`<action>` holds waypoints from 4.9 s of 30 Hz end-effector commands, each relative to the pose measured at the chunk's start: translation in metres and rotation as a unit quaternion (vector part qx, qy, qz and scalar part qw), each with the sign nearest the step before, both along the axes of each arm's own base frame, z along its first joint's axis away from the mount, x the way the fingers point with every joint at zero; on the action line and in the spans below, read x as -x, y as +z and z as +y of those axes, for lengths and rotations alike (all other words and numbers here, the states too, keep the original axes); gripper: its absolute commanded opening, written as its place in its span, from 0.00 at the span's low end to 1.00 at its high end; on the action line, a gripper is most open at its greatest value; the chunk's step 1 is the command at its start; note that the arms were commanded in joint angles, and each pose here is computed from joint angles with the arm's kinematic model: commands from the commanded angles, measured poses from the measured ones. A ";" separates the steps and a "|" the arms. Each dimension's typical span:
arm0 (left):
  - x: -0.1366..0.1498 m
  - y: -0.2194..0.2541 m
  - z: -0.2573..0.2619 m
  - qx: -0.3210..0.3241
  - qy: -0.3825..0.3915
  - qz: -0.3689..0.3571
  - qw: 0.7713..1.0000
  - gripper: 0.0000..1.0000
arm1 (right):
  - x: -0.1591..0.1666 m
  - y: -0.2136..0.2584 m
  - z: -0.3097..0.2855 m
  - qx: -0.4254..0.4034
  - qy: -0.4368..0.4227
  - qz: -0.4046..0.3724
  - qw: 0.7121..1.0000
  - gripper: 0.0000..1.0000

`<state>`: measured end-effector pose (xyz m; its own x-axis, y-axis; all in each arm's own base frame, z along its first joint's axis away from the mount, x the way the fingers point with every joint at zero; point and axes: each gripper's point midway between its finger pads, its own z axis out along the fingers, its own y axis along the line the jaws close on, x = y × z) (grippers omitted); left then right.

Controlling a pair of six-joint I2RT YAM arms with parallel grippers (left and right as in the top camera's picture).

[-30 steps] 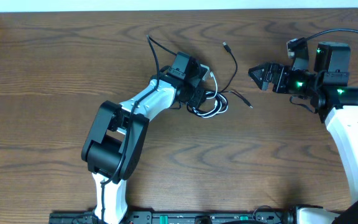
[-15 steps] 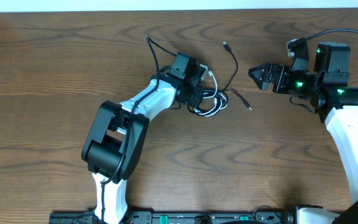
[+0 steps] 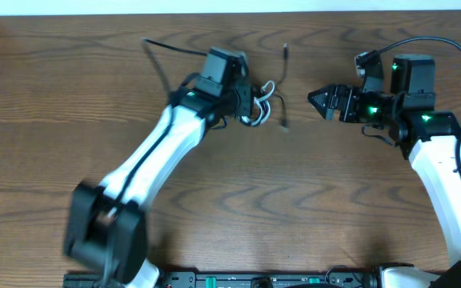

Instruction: Untangle cables

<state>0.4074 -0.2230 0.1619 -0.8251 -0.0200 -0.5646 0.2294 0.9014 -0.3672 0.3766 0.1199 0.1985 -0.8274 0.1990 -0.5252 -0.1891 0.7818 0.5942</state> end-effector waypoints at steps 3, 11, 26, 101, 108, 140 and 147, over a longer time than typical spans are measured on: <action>0.020 0.056 0.004 0.048 0.012 -0.021 0.999 0.07 | -0.006 -0.003 0.019 -0.020 -0.050 0.040 0.998 0.90; 0.026 0.064 -0.003 0.073 0.003 -0.014 0.997 0.07 | -0.005 -0.019 0.066 -0.054 -0.035 0.082 0.995 0.75; 0.031 0.065 -0.008 0.095 0.005 0.004 0.995 0.07 | -0.008 -0.115 0.106 -0.015 -0.089 0.190 0.978 0.59; 0.012 -0.006 -0.009 -0.024 -0.034 0.007 0.999 0.07 | -0.016 -0.072 0.061 -0.044 0.057 0.090 0.993 0.67; 0.026 0.030 -0.008 0.008 -0.029 -0.006 1.000 0.07 | -0.011 -0.064 0.087 -0.060 0.084 0.079 0.991 0.66; 0.062 0.185 0.018 0.127 0.013 -0.166 0.978 0.07 | -0.003 -0.165 0.079 0.085 -0.108 0.206 0.969 0.54; 0.095 0.219 0.034 0.143 0.012 -0.199 0.969 0.07 | -0.005 -0.166 0.070 0.092 -0.076 0.195 0.974 0.51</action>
